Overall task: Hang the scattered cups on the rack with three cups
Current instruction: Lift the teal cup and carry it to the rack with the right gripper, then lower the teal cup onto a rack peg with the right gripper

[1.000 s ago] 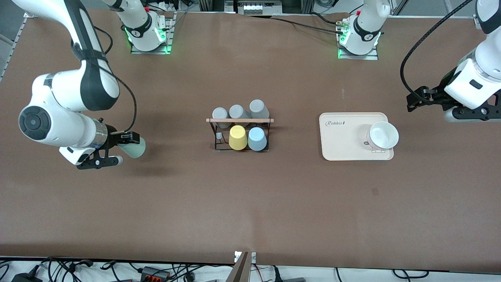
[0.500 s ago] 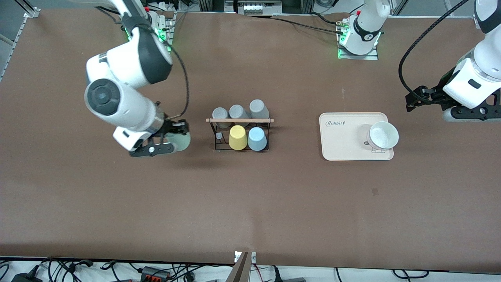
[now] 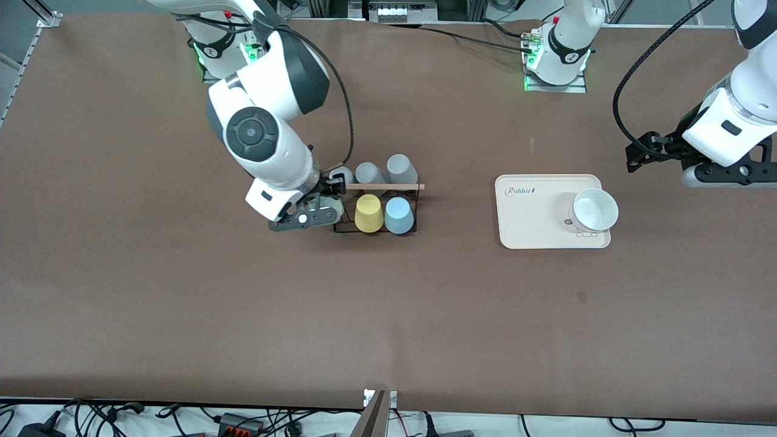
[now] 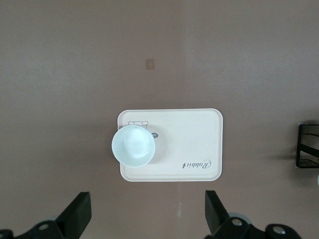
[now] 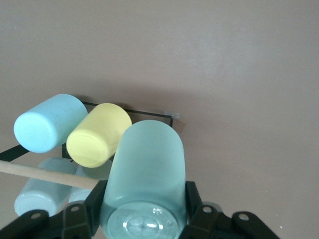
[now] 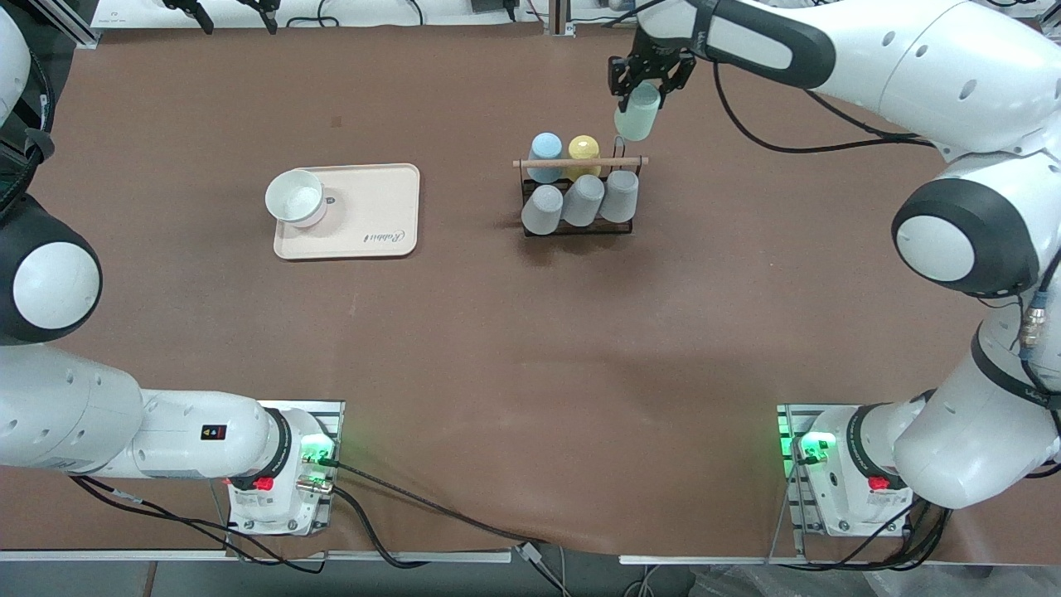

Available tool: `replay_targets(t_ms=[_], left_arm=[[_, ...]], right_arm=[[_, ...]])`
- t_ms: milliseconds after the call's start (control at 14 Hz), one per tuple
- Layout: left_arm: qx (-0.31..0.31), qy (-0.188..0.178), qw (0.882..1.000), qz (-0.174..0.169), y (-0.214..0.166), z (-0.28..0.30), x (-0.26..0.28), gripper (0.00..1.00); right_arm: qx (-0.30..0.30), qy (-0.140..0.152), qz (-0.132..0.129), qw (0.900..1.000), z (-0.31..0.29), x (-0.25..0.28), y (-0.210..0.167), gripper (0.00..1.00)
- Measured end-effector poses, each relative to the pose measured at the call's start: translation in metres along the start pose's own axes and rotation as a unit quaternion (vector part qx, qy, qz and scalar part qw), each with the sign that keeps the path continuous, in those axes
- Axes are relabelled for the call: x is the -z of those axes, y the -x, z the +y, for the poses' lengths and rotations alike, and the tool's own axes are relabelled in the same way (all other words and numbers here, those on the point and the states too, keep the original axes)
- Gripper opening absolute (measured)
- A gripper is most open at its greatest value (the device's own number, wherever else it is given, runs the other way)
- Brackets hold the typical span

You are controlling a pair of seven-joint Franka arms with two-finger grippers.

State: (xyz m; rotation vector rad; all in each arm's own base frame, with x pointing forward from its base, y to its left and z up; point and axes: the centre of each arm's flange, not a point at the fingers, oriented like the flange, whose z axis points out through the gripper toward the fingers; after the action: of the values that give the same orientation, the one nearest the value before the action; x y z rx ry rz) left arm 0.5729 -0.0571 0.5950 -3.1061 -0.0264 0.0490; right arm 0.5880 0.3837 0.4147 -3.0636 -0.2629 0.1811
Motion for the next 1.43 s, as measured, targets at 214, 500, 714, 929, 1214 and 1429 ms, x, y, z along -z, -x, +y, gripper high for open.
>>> replay_targets(t_ms=[214, 500, 714, 929, 1214, 1429], left_arm=[[0.000, 0.000, 1.000, 0.000, 0.000, 0.000, 0.000, 1.00], [0.000, 0.000, 1.000, 0.001, 0.000, 0.000, 0.001, 1.00], [0.000, 0.000, 1.000, 0.001, 0.000, -0.001, 0.001, 1.00], [0.001, 0.000, 1.000, 0.000, 0.000, -0.001, 0.001, 1.00], [0.001, 0.000, 1.000, 0.000, 0.000, -0.002, 0.001, 1.00], [0.001, 0.000, 1.000, 0.000, 0.000, -0.002, 0.001, 1.00]], right_arm=[[0.006, 0.014, -0.004, 1.000, -0.004, -0.016, -0.005, 0.67], [0.013, 0.020, -0.010, 1.000, -0.013, -0.029, -0.004, 0.67], [0.016, 0.021, -0.011, 1.000, -0.017, -0.033, -0.004, 0.67], [0.015, 0.024, -0.017, 0.999, -0.016, -0.043, -0.006, 0.67], [0.019, 0.027, -0.025, 0.999, -0.021, -0.056, -0.005, 0.67], [0.019, 0.030, -0.031, 0.999, -0.022, -0.067, -0.006, 0.67]])
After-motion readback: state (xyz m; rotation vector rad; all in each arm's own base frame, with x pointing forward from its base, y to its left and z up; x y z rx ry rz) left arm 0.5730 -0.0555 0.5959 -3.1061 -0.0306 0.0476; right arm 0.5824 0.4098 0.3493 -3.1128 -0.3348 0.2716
